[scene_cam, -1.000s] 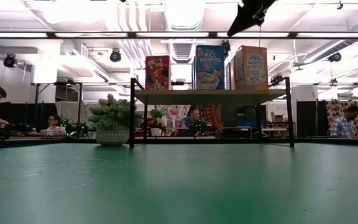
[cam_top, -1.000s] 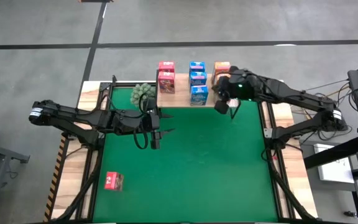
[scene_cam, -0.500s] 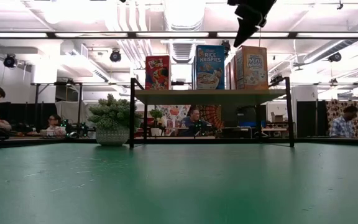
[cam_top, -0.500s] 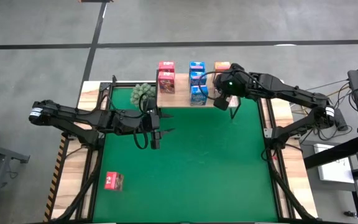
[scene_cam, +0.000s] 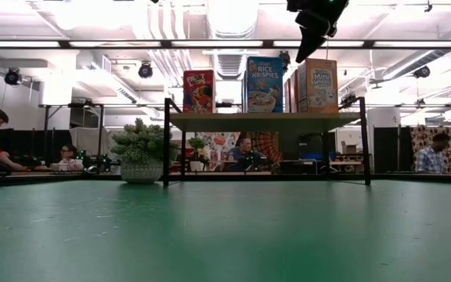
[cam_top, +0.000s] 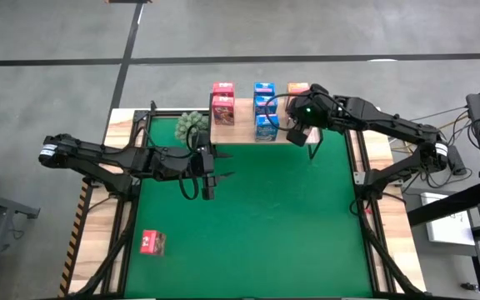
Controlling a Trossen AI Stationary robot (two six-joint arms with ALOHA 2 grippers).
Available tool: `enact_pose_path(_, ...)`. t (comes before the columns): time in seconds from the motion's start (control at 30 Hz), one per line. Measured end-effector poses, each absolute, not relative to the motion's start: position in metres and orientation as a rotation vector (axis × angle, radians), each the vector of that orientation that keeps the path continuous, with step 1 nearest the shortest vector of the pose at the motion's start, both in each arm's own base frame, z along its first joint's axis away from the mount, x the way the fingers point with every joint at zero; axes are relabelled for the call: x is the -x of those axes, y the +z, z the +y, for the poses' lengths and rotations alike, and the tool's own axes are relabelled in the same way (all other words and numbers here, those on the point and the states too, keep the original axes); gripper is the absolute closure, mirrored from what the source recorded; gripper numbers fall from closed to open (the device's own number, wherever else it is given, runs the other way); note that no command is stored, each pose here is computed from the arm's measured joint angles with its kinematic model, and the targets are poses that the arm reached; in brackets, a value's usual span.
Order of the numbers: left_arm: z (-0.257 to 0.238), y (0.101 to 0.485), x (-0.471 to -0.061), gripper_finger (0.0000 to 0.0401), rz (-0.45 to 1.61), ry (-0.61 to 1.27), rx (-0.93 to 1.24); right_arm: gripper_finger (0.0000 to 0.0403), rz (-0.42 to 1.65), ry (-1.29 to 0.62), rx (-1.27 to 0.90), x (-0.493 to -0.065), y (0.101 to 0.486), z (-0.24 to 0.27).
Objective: Stack cereal on shelf
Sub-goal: Put the orange cereal box on the shelf aligned with the other orange cereal box
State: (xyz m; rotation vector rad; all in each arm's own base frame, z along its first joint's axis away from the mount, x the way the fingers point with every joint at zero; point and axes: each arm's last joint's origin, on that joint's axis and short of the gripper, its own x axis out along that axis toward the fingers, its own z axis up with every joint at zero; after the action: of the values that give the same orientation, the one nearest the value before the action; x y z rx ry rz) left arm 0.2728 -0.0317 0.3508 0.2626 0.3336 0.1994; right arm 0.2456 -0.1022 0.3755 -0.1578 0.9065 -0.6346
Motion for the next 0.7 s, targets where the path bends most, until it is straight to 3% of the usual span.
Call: enact_pose_path(0.7, -0.0317, 0.3509, -0.2728, 0.0200, 0.333, 0.200, -0.259, 0.0394, 0.912, -0.688, 0.155, -0.2444, 0.3751, -0.1030)
